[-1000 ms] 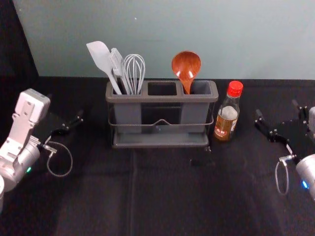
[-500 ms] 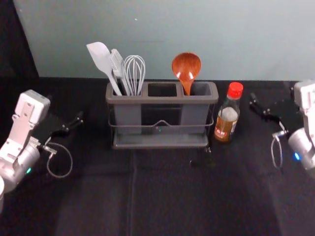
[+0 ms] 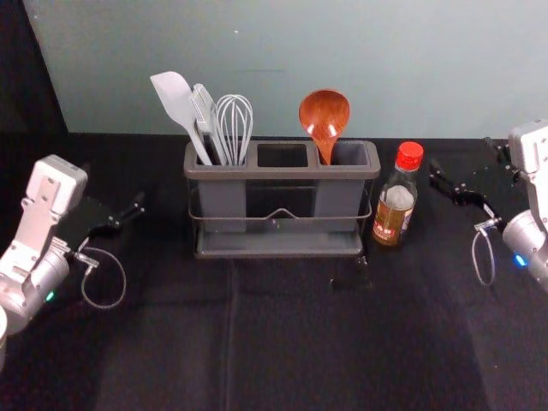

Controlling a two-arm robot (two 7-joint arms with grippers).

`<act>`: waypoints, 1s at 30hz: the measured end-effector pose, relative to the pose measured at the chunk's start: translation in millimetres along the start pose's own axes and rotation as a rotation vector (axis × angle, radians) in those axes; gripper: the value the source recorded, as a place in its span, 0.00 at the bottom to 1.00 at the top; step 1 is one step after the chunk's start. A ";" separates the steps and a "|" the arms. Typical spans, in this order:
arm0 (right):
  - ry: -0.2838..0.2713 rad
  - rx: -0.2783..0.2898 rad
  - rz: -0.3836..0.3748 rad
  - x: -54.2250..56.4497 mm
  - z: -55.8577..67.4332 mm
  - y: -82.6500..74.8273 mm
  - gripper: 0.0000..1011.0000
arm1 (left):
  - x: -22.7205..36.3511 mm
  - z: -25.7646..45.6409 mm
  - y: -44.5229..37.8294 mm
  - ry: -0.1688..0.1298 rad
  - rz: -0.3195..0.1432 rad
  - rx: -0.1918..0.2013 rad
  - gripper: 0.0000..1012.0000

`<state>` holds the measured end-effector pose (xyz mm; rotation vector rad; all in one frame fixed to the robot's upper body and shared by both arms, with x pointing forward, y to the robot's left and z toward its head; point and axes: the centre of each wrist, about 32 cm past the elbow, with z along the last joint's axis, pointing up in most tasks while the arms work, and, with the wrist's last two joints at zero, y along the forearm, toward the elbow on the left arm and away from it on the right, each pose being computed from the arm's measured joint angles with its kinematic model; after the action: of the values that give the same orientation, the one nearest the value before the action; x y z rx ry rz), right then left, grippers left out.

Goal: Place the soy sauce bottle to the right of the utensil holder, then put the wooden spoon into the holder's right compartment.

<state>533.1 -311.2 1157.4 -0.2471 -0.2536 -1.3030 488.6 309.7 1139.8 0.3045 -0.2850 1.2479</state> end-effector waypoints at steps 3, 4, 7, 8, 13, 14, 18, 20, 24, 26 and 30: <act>0.006 0.002 0.002 0.1 0.3 0.5 0.99 | 0.0 0.0 0.0 0.000 0.000 0.000 0.99; 0.007 0.003 0.002 0.0 0.4 0.8 0.99 | 0.0 0.0 0.0 0.000 0.000 0.000 0.99; 0.011 0.009 0.009 -1.6 1.5 2.5 0.99 | 0.0 0.0 0.0 0.000 0.000 0.000 0.99; 0.012 0.011 0.011 -2.0 1.7 2.8 0.99 | 0.0 0.0 0.0 0.000 0.000 0.000 0.99; 0.013 0.022 0.023 -4.3 2.3 4.2 0.99 | 0.0 0.0 0.0 0.000 0.000 0.000 0.99; 0.013 0.022 0.023 -4.2 2.3 4.2 0.99 | 0.0 0.0 0.0 0.000 0.000 0.000 0.99; 0.013 0.023 0.022 -4.0 2.4 4.1 0.99 | 0.0 0.0 0.0 0.000 0.000 0.000 0.99; 0.014 0.023 0.022 -4.0 2.4 4.0 0.99 | 0.0 0.0 0.0 0.000 0.000 0.000 0.99; 0.014 0.022 0.021 -3.9 2.3 3.8 0.99 | 0.0 0.0 0.0 0.000 0.000 0.000 0.99; 0.014 0.022 0.021 -3.9 2.2 3.7 0.99 | 0.0 0.0 0.0 0.000 0.000 0.000 0.99; 0.014 0.021 0.020 -3.9 2.2 3.5 0.99 | 0.0 0.0 0.0 0.000 0.000 0.000 0.99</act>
<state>535.5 -306.1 1158.1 -0.2220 -0.2525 -1.2812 488.6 309.7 1139.8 0.3045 -0.2850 1.2479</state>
